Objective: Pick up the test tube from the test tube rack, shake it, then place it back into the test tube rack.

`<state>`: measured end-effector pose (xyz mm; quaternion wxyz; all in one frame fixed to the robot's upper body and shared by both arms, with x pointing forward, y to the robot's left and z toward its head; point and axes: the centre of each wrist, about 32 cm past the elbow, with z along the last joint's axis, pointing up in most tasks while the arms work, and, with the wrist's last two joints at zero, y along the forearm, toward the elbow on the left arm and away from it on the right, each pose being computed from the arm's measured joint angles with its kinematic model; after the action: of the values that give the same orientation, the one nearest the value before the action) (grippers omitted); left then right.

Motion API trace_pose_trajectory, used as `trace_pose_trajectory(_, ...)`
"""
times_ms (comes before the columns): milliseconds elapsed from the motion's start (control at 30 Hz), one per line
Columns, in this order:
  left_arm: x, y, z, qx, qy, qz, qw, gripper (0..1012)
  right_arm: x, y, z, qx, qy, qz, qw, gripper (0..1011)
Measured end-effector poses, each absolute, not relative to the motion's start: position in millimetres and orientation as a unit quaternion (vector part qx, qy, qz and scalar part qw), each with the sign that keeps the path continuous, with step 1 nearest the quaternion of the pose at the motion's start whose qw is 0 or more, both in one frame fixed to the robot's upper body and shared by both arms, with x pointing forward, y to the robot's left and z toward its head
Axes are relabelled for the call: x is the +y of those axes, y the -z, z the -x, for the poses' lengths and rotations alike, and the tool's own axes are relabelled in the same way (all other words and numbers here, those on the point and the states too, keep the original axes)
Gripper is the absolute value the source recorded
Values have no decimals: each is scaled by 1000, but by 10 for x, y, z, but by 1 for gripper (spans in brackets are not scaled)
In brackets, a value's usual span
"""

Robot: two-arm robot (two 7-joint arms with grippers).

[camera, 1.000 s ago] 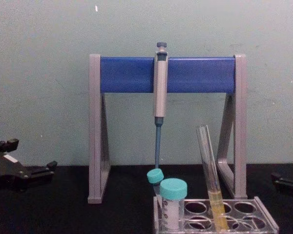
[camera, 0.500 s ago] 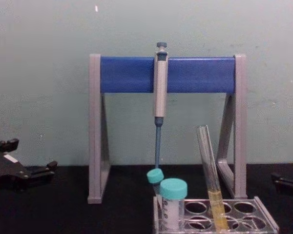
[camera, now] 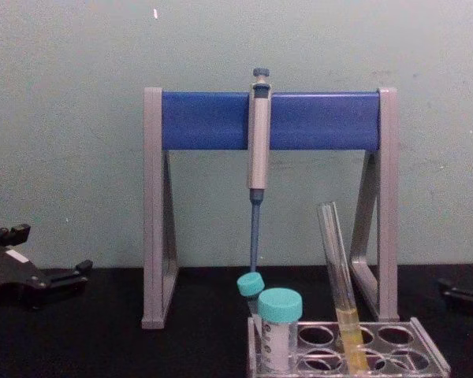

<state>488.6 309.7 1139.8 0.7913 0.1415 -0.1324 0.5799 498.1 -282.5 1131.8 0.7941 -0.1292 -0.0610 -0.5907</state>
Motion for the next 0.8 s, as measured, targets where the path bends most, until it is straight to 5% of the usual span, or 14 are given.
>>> trace_pose_trajectory(800, 3097, -11398, -4886, -132, -580, -141, 791, 1001, -2825, -11318, -4981, -61, 591, 129, 794, 1000)
